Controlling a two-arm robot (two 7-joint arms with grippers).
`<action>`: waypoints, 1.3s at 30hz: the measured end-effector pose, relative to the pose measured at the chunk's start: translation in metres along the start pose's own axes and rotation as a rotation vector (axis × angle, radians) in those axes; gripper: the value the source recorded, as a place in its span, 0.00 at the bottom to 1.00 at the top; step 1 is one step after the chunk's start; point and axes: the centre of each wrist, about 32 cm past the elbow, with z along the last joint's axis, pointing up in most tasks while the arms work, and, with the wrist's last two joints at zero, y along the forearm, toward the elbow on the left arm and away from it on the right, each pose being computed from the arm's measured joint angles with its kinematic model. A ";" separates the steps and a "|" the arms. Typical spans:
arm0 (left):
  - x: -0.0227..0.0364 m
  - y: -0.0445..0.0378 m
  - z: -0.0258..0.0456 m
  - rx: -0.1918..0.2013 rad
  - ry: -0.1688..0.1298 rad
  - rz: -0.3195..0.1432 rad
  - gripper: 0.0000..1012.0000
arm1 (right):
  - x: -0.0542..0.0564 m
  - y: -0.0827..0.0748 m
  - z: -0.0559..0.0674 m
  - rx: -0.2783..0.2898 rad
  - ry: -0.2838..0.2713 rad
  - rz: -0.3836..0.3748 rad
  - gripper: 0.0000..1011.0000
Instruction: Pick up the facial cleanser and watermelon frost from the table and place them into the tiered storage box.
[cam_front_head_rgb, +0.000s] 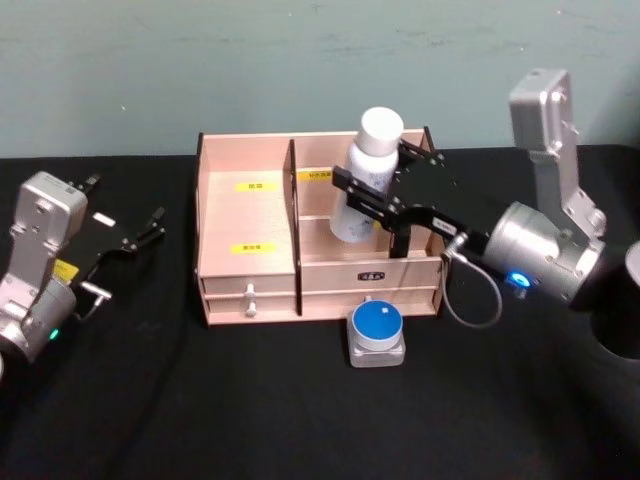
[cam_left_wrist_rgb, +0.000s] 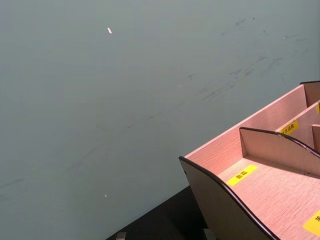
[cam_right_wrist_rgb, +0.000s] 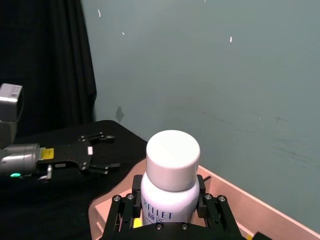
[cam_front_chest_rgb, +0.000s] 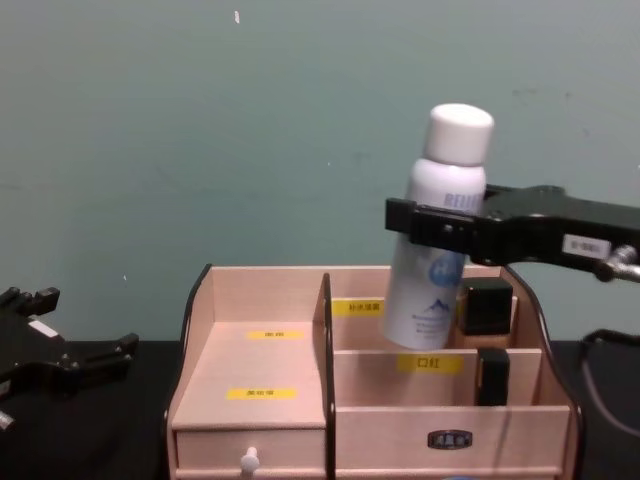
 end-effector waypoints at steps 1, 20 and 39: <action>0.0000 0.0000 0.0000 0.000 0.000 0.000 0.99 | 0.001 0.002 0.000 -0.001 0.000 -0.001 0.59; 0.0000 0.0000 0.0000 0.000 0.000 0.000 0.99 | 0.019 0.039 -0.009 -0.044 -0.031 -0.065 0.59; 0.0000 0.0000 0.0000 0.000 0.000 0.000 0.99 | 0.028 0.053 -0.014 -0.068 -0.050 -0.095 0.59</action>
